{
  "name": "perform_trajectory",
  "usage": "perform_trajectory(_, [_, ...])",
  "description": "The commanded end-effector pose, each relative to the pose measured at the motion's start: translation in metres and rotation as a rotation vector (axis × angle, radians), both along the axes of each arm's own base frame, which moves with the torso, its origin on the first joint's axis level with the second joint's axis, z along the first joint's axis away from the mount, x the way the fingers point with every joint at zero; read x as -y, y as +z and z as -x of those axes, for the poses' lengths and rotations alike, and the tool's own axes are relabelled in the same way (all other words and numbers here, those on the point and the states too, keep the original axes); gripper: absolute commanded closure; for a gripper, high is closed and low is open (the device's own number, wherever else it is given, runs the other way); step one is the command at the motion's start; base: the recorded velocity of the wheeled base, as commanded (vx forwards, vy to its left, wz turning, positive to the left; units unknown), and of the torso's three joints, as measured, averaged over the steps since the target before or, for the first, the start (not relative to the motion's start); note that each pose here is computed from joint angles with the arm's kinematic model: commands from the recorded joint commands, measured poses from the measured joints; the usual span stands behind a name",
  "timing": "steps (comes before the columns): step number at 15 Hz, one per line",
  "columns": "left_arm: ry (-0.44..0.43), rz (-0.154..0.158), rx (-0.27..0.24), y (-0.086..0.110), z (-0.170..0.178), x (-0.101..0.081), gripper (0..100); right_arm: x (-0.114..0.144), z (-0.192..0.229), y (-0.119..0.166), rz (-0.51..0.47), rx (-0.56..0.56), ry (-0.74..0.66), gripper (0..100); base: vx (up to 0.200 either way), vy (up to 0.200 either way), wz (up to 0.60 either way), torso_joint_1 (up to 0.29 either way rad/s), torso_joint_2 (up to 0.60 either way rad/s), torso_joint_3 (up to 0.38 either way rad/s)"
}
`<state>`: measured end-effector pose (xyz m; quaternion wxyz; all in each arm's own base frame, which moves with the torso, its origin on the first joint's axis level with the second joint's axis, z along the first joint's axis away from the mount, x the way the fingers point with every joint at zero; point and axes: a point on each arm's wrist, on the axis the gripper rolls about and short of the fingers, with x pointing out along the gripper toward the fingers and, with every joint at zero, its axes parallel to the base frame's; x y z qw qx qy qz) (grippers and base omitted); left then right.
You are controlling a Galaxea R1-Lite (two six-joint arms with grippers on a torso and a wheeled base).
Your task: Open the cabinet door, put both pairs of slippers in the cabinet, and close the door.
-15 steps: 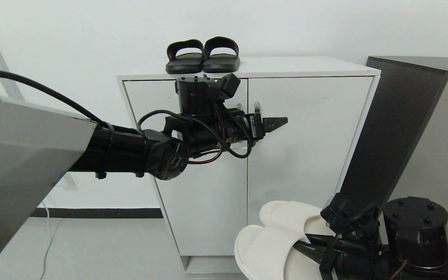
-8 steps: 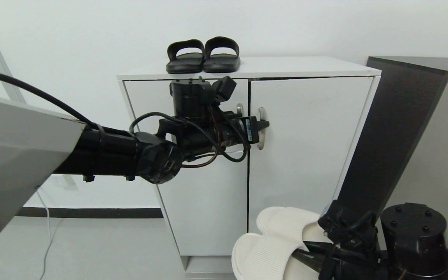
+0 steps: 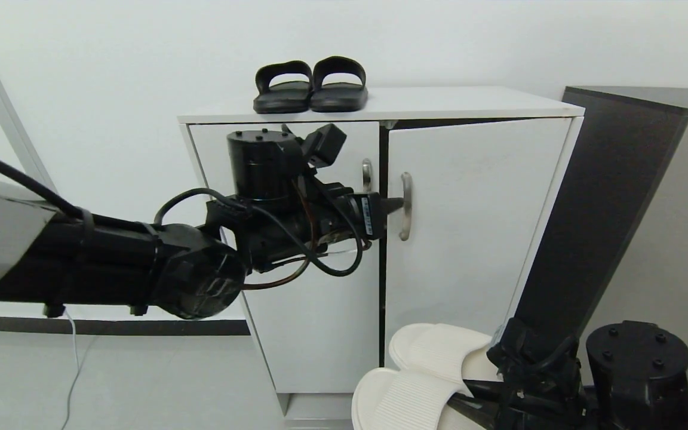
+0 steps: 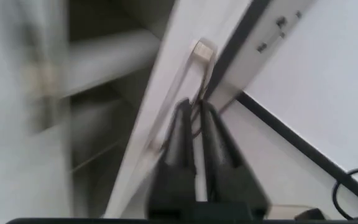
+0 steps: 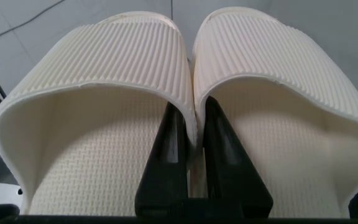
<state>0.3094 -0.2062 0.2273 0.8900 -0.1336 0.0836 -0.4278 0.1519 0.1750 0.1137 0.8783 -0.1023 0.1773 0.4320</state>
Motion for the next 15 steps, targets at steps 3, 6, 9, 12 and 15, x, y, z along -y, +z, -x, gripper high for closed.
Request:
perform_trajectory(3, [-0.002, 0.062, 0.031, 0.014, 0.021, -0.014, 100, 0.0, 0.0, -0.001, 0.002, -0.002, 0.002, 100, 0.0, 0.0, 0.0, 0.0, 0.0, 0.0])
perform_trajectory(6, [0.027, 0.067, 0.035, 0.013, 0.007, -0.019, 100, 0.0, 0.0, -0.001, 0.002, -0.002, 0.002, 100, 0.0, 0.0, 0.0, 0.0, 0.0, 0.0])
perform_trajectory(9, [0.067, 0.07, 0.043, 0.01, -0.016, -0.023, 100, 0.0, 0.0, -0.001, 0.003, 0.0, 0.001, 100, 0.0, 0.0, 0.0, 0.0, 0.0, 0.0])
perform_trajectory(12, [0.07, 0.069, 0.041, 0.005, -0.028, -0.017, 100, 0.0, 0.0, -0.001, 0.004, -0.001, 0.001, 100, 0.0, 0.0, 0.0, 0.0, 0.0, 0.0])
perform_trajectory(15, [0.072, 0.088, 0.044, 0.009, -0.036, -0.012, 100, -0.001, 0.001, -0.001, 0.006, 0.001, 0.008, 100, 0.0, 0.0, 0.0, 0.0, 0.0, 0.0])
